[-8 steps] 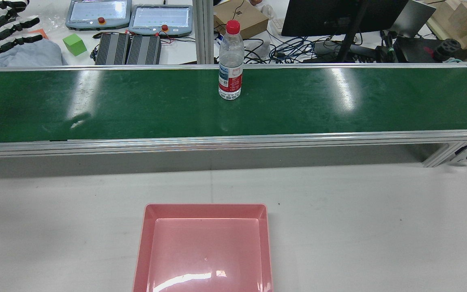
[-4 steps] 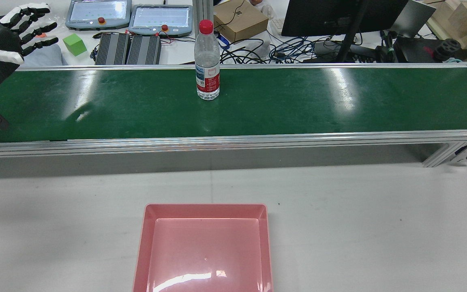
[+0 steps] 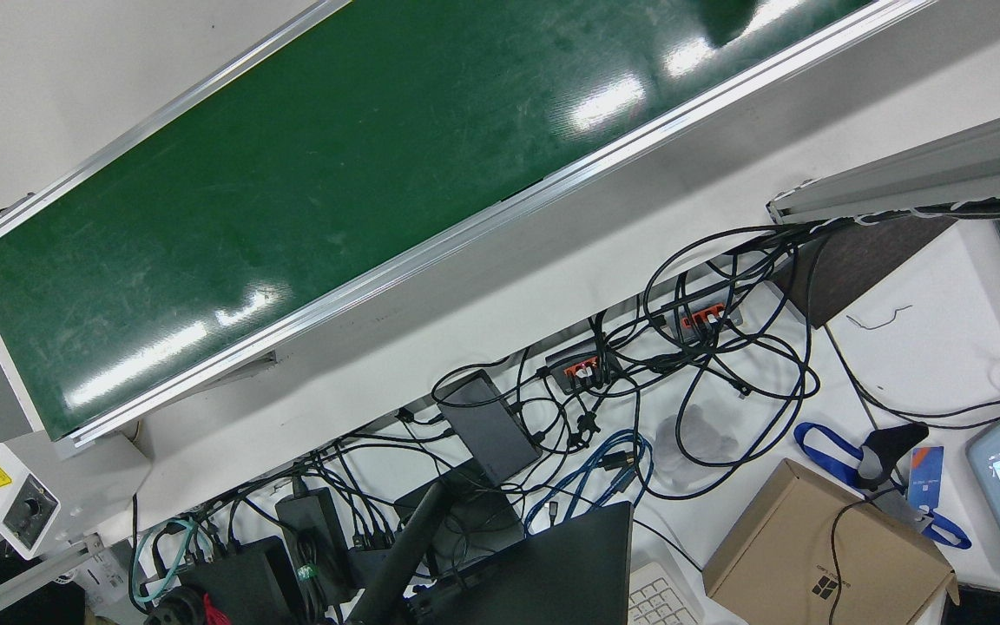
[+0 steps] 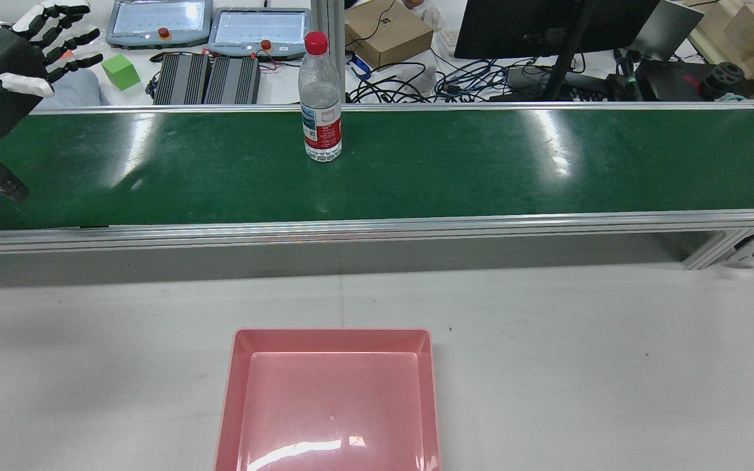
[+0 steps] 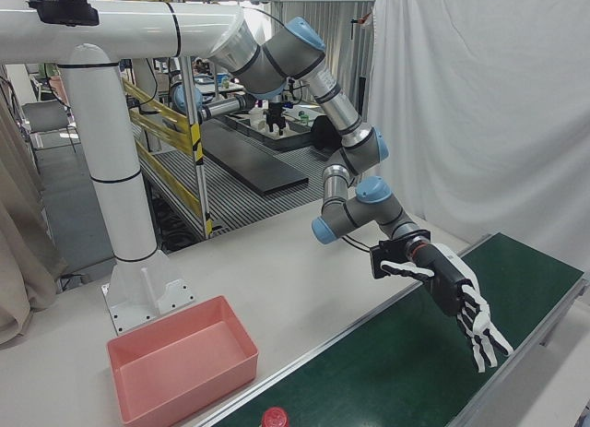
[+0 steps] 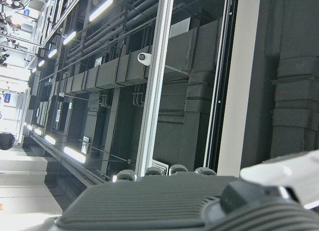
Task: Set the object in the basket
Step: 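Move the left hand over the conveyor toward the approaching bottle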
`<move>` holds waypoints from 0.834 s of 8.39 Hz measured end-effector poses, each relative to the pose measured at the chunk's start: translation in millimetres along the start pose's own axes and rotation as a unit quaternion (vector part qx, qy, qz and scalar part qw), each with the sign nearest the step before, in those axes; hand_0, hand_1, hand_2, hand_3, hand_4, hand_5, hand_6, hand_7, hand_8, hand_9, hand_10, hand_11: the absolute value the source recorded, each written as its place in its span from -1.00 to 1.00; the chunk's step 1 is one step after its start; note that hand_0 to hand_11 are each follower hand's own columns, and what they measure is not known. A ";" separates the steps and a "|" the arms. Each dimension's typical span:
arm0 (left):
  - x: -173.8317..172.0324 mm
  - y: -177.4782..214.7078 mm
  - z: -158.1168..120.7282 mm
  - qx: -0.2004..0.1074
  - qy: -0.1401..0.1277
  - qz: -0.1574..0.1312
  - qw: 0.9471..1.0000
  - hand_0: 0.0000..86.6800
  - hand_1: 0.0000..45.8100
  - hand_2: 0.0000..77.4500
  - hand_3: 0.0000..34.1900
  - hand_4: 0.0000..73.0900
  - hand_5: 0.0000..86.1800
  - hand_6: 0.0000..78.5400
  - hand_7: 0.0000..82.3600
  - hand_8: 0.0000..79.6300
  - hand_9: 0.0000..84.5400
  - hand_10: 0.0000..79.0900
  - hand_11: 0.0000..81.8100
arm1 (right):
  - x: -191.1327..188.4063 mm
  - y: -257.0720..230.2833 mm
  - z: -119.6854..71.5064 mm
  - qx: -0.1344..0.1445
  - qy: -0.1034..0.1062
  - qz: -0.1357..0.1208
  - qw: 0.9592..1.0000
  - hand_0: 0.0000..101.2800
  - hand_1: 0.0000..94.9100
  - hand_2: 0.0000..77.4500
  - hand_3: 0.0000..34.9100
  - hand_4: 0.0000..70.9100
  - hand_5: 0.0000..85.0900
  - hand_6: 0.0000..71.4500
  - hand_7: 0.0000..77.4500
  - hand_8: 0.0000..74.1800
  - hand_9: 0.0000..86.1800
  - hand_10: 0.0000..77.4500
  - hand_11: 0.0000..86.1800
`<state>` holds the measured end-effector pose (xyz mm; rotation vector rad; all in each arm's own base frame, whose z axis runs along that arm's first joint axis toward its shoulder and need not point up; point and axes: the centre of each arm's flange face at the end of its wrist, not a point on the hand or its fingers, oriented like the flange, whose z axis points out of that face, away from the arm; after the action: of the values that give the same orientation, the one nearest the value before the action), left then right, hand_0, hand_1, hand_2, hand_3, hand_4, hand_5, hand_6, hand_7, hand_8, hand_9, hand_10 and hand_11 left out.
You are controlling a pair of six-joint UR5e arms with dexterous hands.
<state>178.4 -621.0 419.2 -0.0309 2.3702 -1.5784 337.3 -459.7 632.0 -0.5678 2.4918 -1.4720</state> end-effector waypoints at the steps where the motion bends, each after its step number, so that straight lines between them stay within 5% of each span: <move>1: -11.6 -0.3 7.7 0.001 -0.007 -0.002 1.000 0.05 -1.00 -0.99 -0.40 -0.94 -0.27 -0.94 -0.91 -0.79 -0.75 -0.78 -0.72 | 0.1 0.0 0.0 0.000 0.000 0.000 1.000 -1.00 -1.00 -0.99 -0.99 -0.98 -1.00 -1.00 -0.99 -1.00 -1.00 -1.00 -1.00; 7: -47.4 7.1 9.1 0.005 -0.035 -0.007 0.999 0.05 -1.00 -0.99 -0.33 -0.96 -0.30 -0.93 -0.93 -0.79 -0.78 -0.81 -0.72 | -0.4 0.0 -0.1 0.000 0.000 0.000 1.000 -0.99 -1.00 -0.99 -0.99 -0.98 -1.00 -1.00 -0.99 -1.00 -1.00 -1.00 -1.00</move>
<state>227.1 -617.9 420.4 -0.0997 2.3127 -1.5691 337.6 -459.4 632.0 -0.5686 2.4913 -1.4718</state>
